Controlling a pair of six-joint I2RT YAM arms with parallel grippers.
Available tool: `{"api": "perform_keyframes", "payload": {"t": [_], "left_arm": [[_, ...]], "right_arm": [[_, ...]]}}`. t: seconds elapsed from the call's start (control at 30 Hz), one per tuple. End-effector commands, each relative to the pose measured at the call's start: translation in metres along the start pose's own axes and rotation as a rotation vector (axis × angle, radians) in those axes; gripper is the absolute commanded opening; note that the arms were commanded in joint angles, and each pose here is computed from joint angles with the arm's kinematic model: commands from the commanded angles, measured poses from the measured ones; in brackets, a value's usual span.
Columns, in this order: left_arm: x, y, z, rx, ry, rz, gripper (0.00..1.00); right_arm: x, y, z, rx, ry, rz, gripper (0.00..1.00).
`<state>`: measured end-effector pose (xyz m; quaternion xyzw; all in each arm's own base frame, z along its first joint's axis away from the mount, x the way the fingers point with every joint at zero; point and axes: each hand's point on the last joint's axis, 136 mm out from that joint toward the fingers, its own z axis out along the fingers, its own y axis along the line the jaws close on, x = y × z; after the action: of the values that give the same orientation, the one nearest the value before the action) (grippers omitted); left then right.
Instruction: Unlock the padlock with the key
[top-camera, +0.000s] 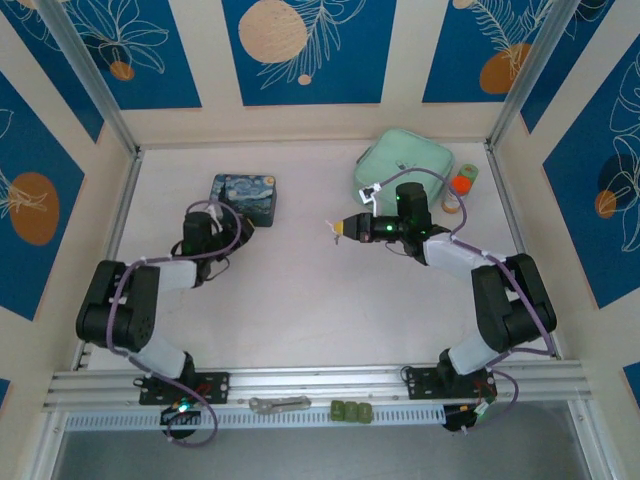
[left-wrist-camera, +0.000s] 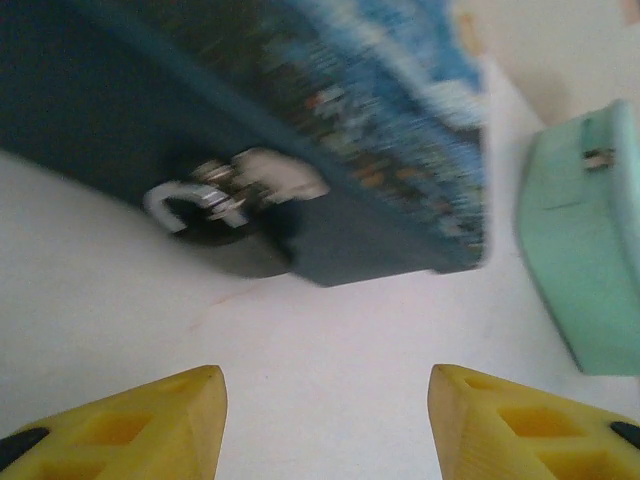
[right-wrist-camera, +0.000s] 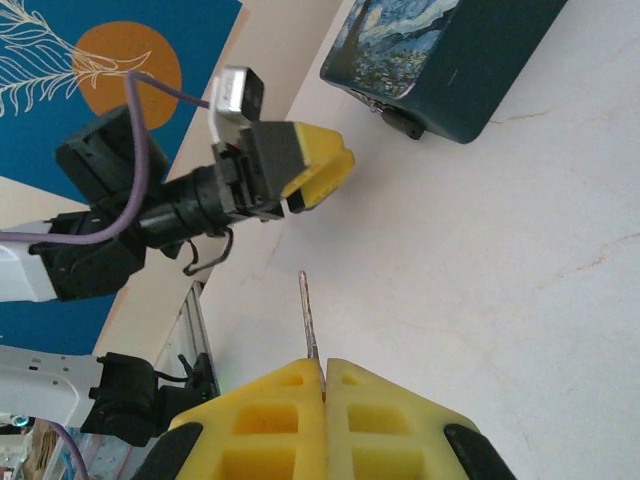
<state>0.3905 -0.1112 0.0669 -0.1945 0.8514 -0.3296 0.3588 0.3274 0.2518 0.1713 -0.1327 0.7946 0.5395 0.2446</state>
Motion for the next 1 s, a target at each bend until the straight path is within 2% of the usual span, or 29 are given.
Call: {"api": "perform_keyframes", "payload": {"t": [0.0, 0.17, 0.27, 0.5, 0.67, 0.97], "left_arm": [[-0.002, 0.029, 0.010, -0.079, -0.057, -0.064, 0.53], [-0.012, 0.047, 0.025, -0.116, -0.136, -0.140, 0.53], [-0.021, 0.049, 0.031, -0.119, -0.180, -0.144, 0.56], [-0.039, 0.047, 0.048, -0.115, -0.225, -0.121, 0.55], [-0.046, 0.036, 0.060, -0.081, -0.219, -0.094, 0.57], [-0.031, 0.019, 0.073, -0.009, -0.151, -0.045, 0.54]], "right_arm": [[-0.005, 0.003, 0.005, -0.003, 0.010, -0.019, 0.00], [-0.004, 0.004, 0.006, 0.004, 0.014, -0.020, 0.00], [-0.003, 0.003, 0.005, 0.015, 0.014, -0.020, 0.00], [-0.005, 0.004, 0.006, 0.013, 0.011, -0.023, 0.00], [-0.006, 0.003, 0.007, 0.017, 0.009, -0.025, 0.00], [-0.007, 0.001, 0.008, 0.019, 0.009, -0.023, 0.00]]}}
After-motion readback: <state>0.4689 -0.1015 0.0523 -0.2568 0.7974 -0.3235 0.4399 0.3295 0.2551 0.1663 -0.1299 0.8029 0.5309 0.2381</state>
